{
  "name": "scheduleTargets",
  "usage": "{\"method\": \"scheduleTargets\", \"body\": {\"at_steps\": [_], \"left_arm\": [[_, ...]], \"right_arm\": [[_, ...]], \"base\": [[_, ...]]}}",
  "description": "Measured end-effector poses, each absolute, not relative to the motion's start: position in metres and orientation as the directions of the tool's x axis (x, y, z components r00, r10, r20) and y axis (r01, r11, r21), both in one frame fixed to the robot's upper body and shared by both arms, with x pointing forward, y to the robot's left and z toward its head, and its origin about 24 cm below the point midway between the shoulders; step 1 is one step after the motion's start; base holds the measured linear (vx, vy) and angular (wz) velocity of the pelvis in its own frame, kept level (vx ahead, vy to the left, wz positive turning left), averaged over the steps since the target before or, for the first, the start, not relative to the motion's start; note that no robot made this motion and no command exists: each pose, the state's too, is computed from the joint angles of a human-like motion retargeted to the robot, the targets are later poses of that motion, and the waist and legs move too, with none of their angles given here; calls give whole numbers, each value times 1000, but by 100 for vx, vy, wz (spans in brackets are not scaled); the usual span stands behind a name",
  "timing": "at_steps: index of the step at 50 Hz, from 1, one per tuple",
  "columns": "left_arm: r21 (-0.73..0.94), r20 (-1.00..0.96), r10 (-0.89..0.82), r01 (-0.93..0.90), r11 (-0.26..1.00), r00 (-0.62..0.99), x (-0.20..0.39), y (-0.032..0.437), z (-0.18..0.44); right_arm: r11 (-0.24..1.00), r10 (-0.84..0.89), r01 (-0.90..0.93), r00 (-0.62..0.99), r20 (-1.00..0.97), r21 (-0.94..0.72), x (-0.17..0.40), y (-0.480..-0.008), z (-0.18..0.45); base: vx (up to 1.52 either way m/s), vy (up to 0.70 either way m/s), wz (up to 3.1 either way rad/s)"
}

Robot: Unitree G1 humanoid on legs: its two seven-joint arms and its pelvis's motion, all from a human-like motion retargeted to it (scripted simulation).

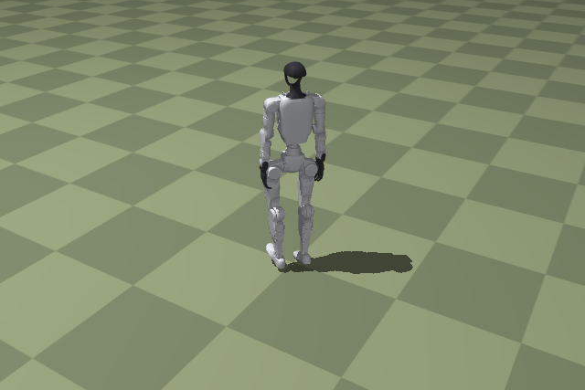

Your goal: In place motions

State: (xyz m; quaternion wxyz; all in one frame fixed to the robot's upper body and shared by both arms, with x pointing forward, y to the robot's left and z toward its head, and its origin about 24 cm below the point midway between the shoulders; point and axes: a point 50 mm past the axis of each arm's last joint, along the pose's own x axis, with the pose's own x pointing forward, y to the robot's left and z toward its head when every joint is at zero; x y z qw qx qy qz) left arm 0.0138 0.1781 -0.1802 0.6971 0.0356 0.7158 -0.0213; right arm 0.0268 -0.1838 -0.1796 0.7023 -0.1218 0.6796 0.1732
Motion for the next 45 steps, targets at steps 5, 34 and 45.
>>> {"method": "scheduleTargets", "body": {"at_steps": [5, 34, 45], "left_arm": [[22, -1000, 23, 79, 997, -16, 17, 179, -180], [30, -999, 32, 66, 997, -20, 15, 180, -180], [26, -1000, 27, 68, 997, -12, 17, 180, -180]], "right_arm": [[910, 80, -410, 22, -997, 64, 29, -183, -180], [906, 81, -419, 27, -996, 62, 28, -184, -180], [909, 72, -412, 16, -997, 59, 24, -187, -179]], "base": [[0, 0, 0], [0, 0, 0], [0, 0, 0]]}}
